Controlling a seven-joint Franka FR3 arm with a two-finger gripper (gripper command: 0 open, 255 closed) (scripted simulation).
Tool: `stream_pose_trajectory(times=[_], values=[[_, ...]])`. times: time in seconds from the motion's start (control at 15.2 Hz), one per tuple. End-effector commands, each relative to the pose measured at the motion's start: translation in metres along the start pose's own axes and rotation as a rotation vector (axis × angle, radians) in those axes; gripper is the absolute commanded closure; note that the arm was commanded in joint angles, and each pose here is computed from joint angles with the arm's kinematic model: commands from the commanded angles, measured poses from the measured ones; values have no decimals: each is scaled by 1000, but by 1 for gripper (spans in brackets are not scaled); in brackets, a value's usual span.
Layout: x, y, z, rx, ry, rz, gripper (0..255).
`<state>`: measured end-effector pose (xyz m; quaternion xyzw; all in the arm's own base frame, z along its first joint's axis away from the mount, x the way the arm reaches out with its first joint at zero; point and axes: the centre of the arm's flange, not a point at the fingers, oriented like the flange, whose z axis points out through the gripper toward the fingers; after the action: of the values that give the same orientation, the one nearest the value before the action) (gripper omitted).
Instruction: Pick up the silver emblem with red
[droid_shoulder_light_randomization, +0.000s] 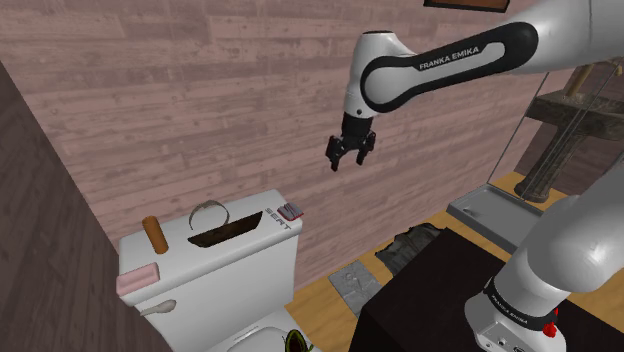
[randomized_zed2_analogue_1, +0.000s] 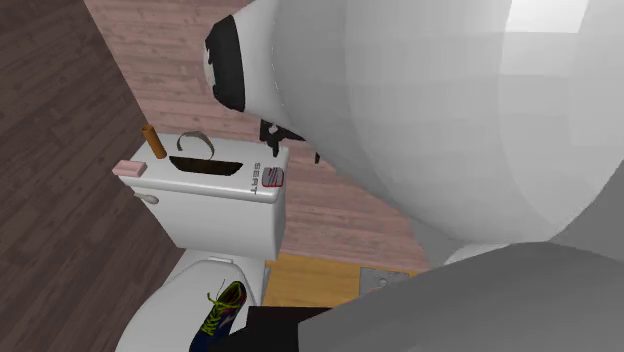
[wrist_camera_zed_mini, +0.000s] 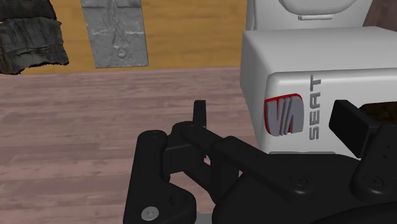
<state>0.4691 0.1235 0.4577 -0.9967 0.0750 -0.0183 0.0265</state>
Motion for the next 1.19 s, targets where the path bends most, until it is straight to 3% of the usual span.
stream_pose_trajectory(times=[0.0, 1.12], values=[[18, -13, 15, -5, -3, 6, 0], [149, -107, 180, -60, -32, 47, 0]])
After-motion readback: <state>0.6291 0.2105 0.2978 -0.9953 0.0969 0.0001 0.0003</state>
